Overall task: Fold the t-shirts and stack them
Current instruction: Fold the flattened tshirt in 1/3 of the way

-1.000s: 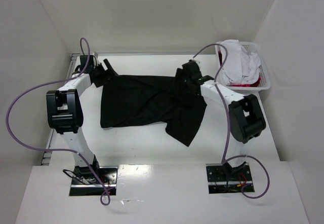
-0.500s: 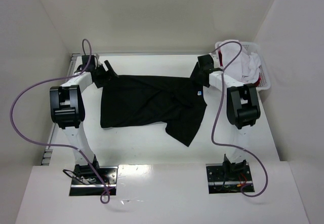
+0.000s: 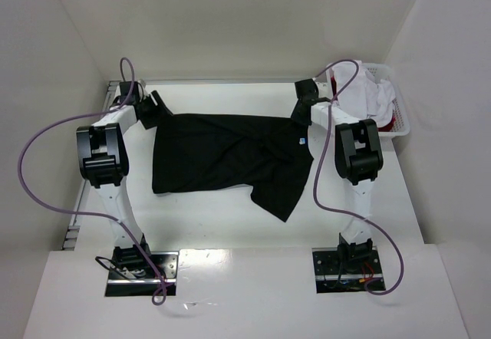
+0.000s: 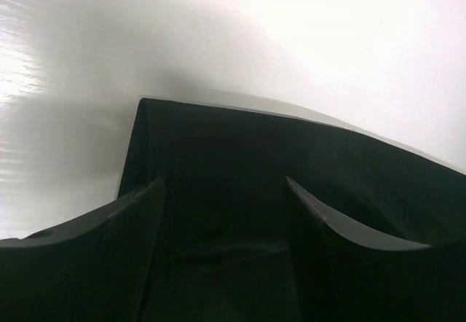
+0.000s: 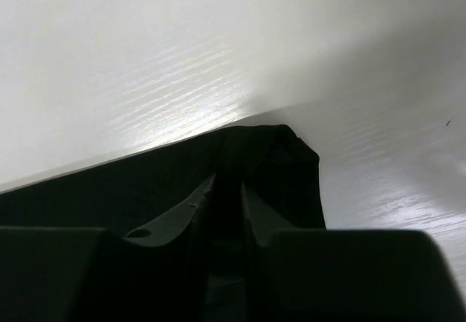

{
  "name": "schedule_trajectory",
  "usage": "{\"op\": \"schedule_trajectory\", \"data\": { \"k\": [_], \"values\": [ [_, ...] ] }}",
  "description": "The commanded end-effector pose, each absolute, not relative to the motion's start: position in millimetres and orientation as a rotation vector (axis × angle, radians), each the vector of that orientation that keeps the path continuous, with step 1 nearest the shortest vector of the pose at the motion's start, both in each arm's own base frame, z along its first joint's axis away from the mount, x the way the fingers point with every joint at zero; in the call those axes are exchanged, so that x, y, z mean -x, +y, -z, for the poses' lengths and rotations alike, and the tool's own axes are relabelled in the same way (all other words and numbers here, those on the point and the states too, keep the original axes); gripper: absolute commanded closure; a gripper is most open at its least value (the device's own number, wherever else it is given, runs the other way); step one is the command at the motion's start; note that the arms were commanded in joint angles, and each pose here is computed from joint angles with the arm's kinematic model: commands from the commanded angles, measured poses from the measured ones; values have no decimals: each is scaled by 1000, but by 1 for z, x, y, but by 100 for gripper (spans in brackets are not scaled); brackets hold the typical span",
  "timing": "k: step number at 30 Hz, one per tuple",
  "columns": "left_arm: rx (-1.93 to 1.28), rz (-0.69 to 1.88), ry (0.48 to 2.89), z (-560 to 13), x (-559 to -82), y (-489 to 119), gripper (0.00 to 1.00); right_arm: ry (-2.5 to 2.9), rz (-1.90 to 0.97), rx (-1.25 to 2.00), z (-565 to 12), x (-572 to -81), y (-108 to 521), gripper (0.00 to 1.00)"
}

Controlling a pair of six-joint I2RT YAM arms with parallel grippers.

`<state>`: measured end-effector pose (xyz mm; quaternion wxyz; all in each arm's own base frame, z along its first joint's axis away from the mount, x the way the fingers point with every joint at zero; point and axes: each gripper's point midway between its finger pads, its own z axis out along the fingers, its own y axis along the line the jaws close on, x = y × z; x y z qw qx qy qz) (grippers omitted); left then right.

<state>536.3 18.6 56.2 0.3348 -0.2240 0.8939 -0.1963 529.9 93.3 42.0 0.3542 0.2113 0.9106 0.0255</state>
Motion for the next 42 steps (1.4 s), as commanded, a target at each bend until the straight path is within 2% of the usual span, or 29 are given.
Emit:
{"op": "schedule_trajectory", "data": {
  "k": [1,4,6,8,9,14,19,21,26,28,29,30,34,40,42],
  "values": [
    [509,530,2301,-67,-550,17,27,2329,-40,-547,-48,-540,91,77],
    [514,517,2300,-66,-550,19,29,2346,-30,-548,-40,-537,91,88],
    [518,518,2308,-65,-549,18,34,2343,-1,-567,-39,-535,86,97],
    [522,518,2317,-60,-548,18,39,2340,3,-578,-39,-536,81,100],
    [522,518,2317,-60,-548,18,44,2334,4,-601,-39,-537,76,100],
    [527,507,2316,-59,-548,20,57,2256,-11,-649,-69,-551,61,100],
    [518,503,2327,-59,-544,20,64,2190,-30,-657,-94,-571,52,100],
    [504,498,2319,-64,-545,20,68,2193,-24,-646,-94,-575,53,100],
    [507,498,2328,-60,-542,20,84,2206,-40,-636,-89,-583,52,100],
    [500,495,2338,-59,-540,20,84,2194,-46,-635,-93,-588,53,100],
    [500,495,2338,-59,-540,20,81,2216,-51,-631,-86,-586,55,100],
    [484,503,2339,-59,-540,18,68,2217,-51,-631,-86,-586,55,100],
    [474,533,2342,-54,-535,13,45,2234,-53,-618,-78,-587,57,98],
    [417,589,2345,-54,-535,-4,44,2234,-53,-618,-75,-591,57,98],
    [410,594,2357,-53,-534,-9,46,2234,-53,-618,-75,-591,57,98]
  ]
}}
